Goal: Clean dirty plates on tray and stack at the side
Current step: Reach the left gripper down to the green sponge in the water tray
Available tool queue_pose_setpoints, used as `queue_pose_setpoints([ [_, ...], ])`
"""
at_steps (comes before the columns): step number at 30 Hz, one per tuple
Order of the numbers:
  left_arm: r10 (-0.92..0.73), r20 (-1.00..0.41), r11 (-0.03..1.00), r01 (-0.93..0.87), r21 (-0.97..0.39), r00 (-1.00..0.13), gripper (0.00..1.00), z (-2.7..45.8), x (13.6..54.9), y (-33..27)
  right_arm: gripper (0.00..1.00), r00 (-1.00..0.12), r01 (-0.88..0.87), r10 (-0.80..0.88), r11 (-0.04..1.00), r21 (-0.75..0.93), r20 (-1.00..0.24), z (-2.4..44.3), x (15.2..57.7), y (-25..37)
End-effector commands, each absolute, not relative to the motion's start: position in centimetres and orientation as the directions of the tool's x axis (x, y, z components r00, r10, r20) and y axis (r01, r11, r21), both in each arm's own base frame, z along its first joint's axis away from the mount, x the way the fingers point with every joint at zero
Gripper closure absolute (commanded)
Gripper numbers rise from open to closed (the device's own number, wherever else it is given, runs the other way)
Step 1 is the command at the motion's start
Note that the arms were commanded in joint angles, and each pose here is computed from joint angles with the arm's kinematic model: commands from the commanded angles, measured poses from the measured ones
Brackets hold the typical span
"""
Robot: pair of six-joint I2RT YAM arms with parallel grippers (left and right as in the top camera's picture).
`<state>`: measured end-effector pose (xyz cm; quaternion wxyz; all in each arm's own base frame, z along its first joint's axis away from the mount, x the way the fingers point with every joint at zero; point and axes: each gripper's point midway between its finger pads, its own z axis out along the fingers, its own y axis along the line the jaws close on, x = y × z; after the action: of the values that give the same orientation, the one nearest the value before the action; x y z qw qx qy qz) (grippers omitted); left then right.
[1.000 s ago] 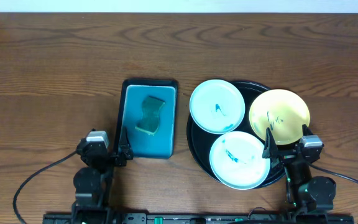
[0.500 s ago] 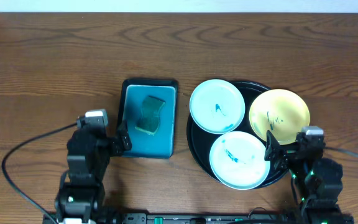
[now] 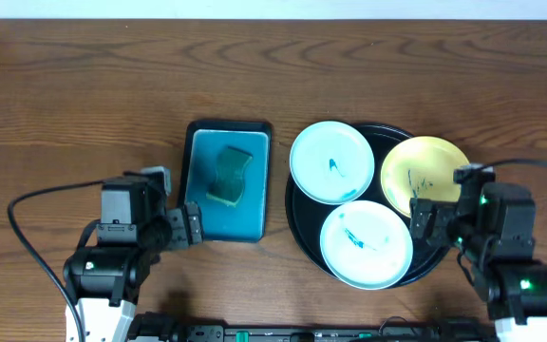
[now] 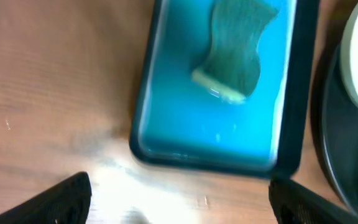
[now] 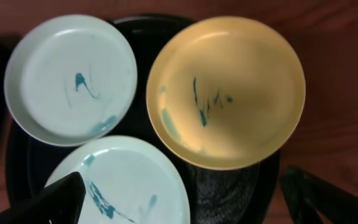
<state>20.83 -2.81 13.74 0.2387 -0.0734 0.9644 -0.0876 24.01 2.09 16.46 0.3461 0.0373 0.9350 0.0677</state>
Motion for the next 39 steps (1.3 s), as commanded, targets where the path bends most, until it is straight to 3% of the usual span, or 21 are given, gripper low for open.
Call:
queue_pose_setpoints([
  [1,-0.229,-0.430,0.960,-0.130,-0.247,-0.873,0.08,14.4,20.7,-3.2,0.01,-0.742,-0.027,0.090,0.986,0.163,-0.665,18.0,24.7,2.9],
  [6,-0.231,-0.463,0.959,-0.121,-0.255,-0.856,0.08,14.9,21.5,-3.2,0.01,-0.724,-0.099,0.089,0.968,0.232,-0.684,18.8,25.1,4.5],
  [11,-0.233,-0.553,0.958,-0.093,-0.270,-0.800,0.09,16.5,24.1,-3.3,0.01,-0.726,-0.105,0.089,0.966,0.238,-0.682,18.8,25.0,4.7],
  [17,-0.195,-0.556,0.968,-0.068,-0.241,-0.808,0.14,16.5,27.6,-3.3,0.01,-0.728,-0.097,0.089,0.968,0.230,-0.680,18.7,25.0,4.5],
  [25,-0.096,-0.499,0.981,0.002,-0.192,-0.861,0.19,13.0,31.5,-5.4,0.02,-0.753,-0.088,0.088,0.969,0.233,-0.653,17.8,25.3,4.5],
  [32,0.081,-0.510,0.995,0.097,-0.005,-0.856,0.20,9.9,33.7,-7.9,0.04,-0.796,-0.072,0.087,0.969,0.236,-0.599,16.2,25.6,4.5],
  [37,0.140,-0.507,0.988,0.153,0.017,-0.850,0.19,8.1,34.5,-10.3,0.06,-0.814,-0.065,0.086,0.969,0.237,-0.575,15.5,25.6,4.5],
  [39,0.151,-0.485,0.987,0.161,0.021,-0.862,0.25,6.5,34.8,-10.7,0.06,-0.817,-0.064,0.086,0.969,0.237,-0.570,15.4,25.5,4.5],
])
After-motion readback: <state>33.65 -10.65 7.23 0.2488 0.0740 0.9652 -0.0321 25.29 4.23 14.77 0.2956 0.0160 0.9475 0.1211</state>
